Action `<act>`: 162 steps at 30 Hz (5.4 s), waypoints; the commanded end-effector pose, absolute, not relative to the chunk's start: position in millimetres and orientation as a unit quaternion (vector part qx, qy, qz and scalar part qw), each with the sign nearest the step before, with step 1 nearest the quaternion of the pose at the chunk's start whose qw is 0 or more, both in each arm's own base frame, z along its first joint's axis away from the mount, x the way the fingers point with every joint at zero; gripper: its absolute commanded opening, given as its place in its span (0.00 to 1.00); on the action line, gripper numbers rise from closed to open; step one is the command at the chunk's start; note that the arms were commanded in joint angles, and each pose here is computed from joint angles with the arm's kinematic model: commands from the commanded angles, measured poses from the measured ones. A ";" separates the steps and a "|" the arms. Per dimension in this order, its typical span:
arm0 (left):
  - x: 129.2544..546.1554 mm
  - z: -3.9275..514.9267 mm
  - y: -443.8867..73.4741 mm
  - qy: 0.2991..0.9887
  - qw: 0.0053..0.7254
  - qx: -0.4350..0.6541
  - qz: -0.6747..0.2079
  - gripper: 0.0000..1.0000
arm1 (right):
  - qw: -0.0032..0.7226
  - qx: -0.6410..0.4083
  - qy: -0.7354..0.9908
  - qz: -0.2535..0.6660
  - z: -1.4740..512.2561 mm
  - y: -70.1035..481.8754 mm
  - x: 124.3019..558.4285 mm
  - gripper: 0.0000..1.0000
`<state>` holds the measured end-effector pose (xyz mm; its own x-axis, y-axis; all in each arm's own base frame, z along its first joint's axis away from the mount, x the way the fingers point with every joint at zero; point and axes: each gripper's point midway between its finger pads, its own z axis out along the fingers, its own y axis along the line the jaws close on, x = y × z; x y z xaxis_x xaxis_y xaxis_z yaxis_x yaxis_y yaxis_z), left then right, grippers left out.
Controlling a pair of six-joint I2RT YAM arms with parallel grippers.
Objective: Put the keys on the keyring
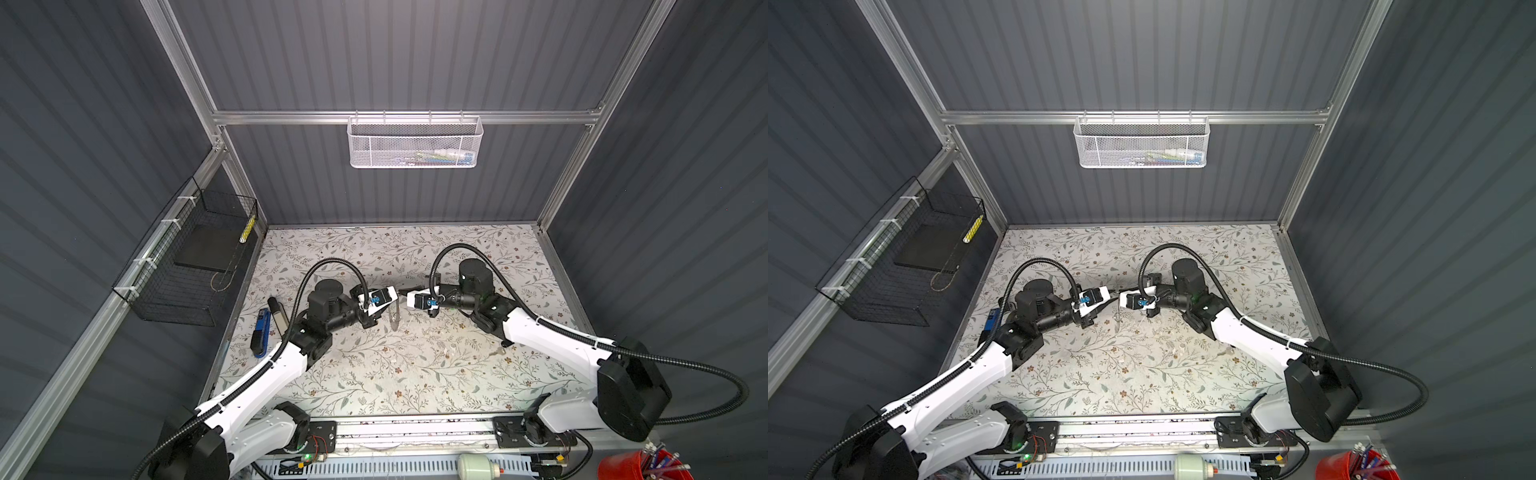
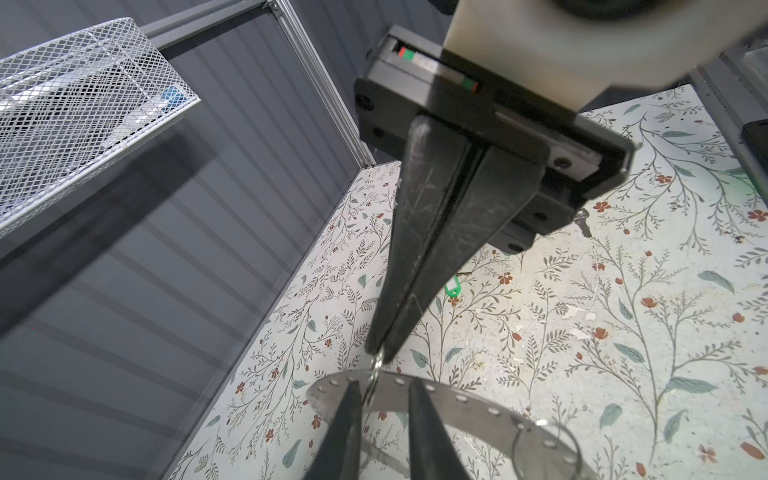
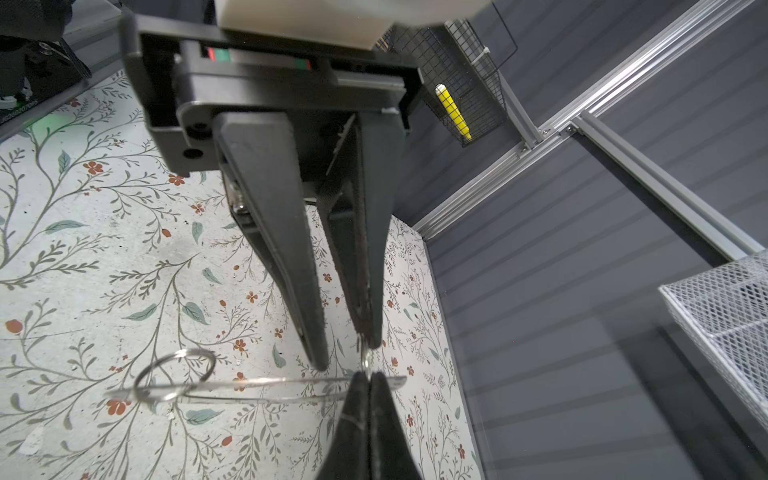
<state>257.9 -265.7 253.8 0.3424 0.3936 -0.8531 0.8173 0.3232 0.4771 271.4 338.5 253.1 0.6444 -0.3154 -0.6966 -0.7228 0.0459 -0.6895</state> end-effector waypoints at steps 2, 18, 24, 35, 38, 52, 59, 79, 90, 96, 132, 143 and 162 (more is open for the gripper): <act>258.8 271.5 -273.3 0.522 0.622 0.558 -0.171 0.18 | 0.620 -0.670 0.371 0.169 262.9 338.4 264.0 0.00; 257.3 273.3 -275.7 0.524 0.621 0.555 -0.180 0.00 | 0.619 -0.664 0.380 0.180 267.3 336.6 262.1 0.00; 254.3 280.4 -279.1 0.522 0.627 0.540 -0.208 0.00 | 0.608 -0.644 0.426 0.186 269.5 317.3 261.5 0.30; 259.1 298.2 -280.1 0.512 0.650 0.485 -0.282 0.00 | 0.600 -0.575 0.512 0.218 277.8 286.8 268.0 0.43; 258.0 300.6 -281.2 0.507 0.650 0.482 -0.296 0.00 | 0.597 -0.571 0.511 0.237 282.9 290.6 267.5 0.43; 249.5 308.1 -286.9 0.489 0.641 0.483 -0.341 0.00 | 0.583 -0.556 0.497 0.322 304.0 300.3 258.8 0.28; 245.4 307.9 -291.8 0.480 0.628 0.500 -0.353 0.00 | 0.573 -0.555 0.495 0.344 305.2 303.0 258.5 0.23; 242.0 308.6 -294.7 0.473 0.621 0.511 -0.360 0.00 | 0.540 -0.566 0.502 0.370 289.0 305.9 253.4 0.16; 241.6 305.2 -296.4 0.475 0.613 0.517 -0.363 0.00 | 0.535 -0.571 0.501 0.369 286.8 305.4 251.9 0.00; 244.6 285.6 -288.5 0.499 0.572 0.591 -0.272 0.44 | 0.526 -0.582 0.526 0.328 280.4 298.8 257.5 0.00; 248.4 280.6 -319.6 0.507 0.527 0.636 -0.247 0.26 | 0.433 -0.583 0.610 0.317 269.8 290.7 257.7 0.00; 246.3 272.6 -325.5 0.514 0.510 0.640 -0.258 0.08 | 0.440 -0.592 0.603 0.304 269.1 289.5 257.0 0.02; 251.7 307.2 -323.0 0.500 0.579 0.521 -0.379 0.00 | 0.560 -0.471 0.599 0.325 286.2 252.2 272.3 0.44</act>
<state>252.8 -323.9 267.5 0.1920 0.2445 -0.9505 0.9590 0.1590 0.2346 274.6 249.1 263.1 0.0261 -0.2820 -0.9591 -0.9282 0.3495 -0.1280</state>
